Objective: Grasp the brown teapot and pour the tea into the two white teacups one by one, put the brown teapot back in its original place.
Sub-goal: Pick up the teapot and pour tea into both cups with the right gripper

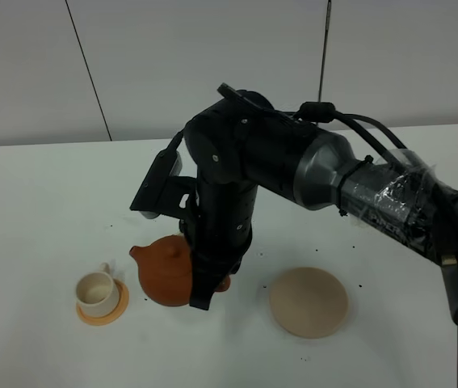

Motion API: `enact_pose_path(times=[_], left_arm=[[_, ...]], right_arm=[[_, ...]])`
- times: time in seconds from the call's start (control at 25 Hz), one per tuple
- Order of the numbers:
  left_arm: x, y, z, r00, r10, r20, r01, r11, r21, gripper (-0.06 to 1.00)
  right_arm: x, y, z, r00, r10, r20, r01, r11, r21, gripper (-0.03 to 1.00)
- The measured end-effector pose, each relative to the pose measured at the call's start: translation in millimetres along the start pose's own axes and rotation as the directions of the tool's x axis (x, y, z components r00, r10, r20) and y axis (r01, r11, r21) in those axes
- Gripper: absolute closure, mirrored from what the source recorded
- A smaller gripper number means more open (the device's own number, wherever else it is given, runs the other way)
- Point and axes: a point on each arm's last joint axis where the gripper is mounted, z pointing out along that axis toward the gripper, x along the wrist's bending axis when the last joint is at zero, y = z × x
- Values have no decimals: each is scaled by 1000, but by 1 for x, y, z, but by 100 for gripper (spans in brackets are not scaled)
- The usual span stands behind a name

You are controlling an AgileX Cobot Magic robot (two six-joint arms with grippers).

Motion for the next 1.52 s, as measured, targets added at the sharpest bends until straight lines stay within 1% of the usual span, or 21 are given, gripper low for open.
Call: enact_pose_path(times=[0.12, 0.36, 0.48, 0.8, 1.08, 1.24, 1.36, 1.52], left_arm=[[0, 0, 0, 1000, 1, 0, -1, 1000, 0, 84], [0, 0, 0, 1000, 1, 0, -1, 1000, 0, 83], [0, 0, 0, 1000, 1, 0, -1, 1000, 0, 83], [0, 0, 0, 1000, 1, 0, -1, 1000, 0, 82], [0, 0, 0, 1000, 1, 0, -1, 1000, 0, 81], [0, 0, 0, 1000, 1, -1, -1, 1000, 0, 80], [0, 0, 0, 1000, 1, -1, -1, 1000, 0, 80], [0, 0, 0, 1000, 1, -1, -1, 1000, 0, 79]], right_arm=[[1, 8, 5, 999, 31, -15, -31, 999, -18, 87], [-1, 30, 9, 997, 74, -3, -74, 994, -82, 87], [0, 33, 10, 995, 100, -10, -100, 991, -92, 87], [5, 36, 16, 990, 137, -21, -138, 987, -80, 87], [18, 42, 17, 992, 129, -14, -130, 989, -72, 87], [21, 44, 31, 992, 124, -24, -125, 991, -48, 87], [22, 43, 41, 994, 105, 2, -105, 994, -17, 87], [21, 43, 42, 996, 84, 35, -84, 996, -2, 87]])
